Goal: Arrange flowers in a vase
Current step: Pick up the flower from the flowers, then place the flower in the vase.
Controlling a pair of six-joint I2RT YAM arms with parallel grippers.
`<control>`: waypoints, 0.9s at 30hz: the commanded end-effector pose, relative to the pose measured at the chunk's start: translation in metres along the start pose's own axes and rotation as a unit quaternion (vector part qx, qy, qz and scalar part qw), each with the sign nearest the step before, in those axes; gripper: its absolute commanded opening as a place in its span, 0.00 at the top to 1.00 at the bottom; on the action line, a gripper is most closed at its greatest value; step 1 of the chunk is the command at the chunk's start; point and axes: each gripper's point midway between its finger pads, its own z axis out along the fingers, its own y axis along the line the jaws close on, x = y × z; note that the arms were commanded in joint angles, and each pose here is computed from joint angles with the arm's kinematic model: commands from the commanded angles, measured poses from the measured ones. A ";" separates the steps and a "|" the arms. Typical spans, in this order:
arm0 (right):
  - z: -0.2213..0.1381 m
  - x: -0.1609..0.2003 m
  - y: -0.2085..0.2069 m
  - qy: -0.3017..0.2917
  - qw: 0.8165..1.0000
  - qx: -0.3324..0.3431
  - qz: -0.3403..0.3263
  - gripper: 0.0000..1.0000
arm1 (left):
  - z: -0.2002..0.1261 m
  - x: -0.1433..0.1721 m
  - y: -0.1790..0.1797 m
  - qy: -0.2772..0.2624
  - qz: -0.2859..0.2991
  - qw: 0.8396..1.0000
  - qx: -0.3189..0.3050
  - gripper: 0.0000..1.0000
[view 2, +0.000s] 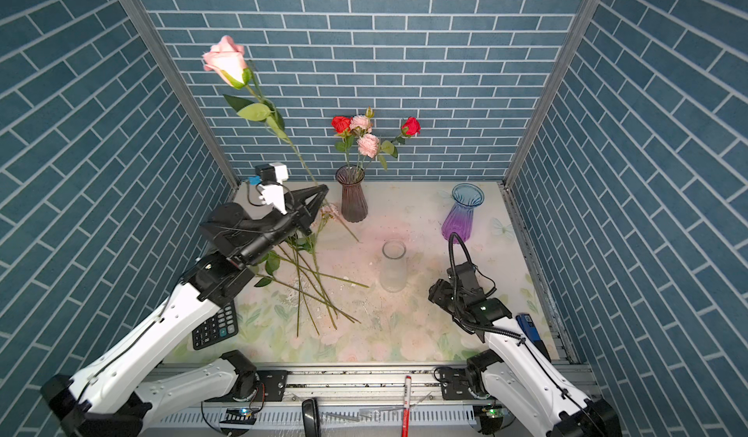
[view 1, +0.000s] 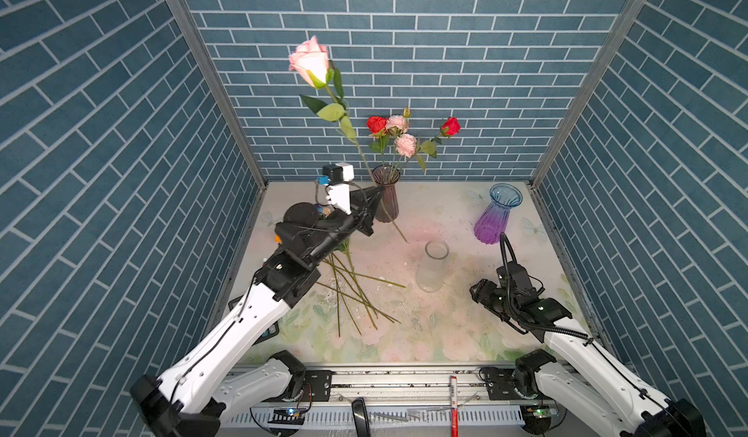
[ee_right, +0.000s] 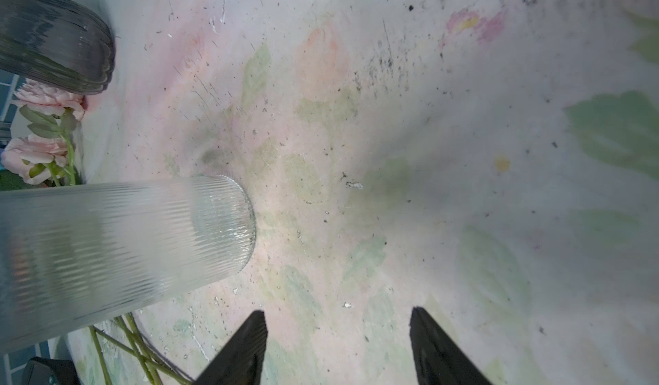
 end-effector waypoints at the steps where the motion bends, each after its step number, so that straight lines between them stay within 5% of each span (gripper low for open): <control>1: -0.008 -0.008 0.000 -0.012 1.000 0.007 -0.008 0.34 | 0.028 -0.021 -0.039 -0.058 0.078 0.992 0.075 1.00; 9: -0.018 -0.015 0.003 -0.020 1.000 0.007 -0.014 0.34 | 0.071 0.022 -0.059 0.003 0.106 0.988 0.108 1.00; 19: -0.011 -0.012 0.002 -0.011 1.000 -0.006 -0.003 0.34 | 0.063 0.067 -0.046 0.062 0.097 0.990 0.086 1.00; 23: -0.009 -0.009 0.001 -0.007 1.000 -0.009 0.000 0.34 | 0.068 0.108 -0.041 0.100 0.092 0.986 0.099 0.99; 25: -0.008 -0.009 0.000 -0.008 1.000 -0.011 0.002 0.34 | 0.073 0.130 -0.038 0.128 0.084 0.983 0.103 0.80; 27: -0.008 -0.008 0.000 -0.009 1.000 -0.013 0.004 0.34 | 0.075 0.142 -0.028 0.143 0.071 0.985 0.071 0.30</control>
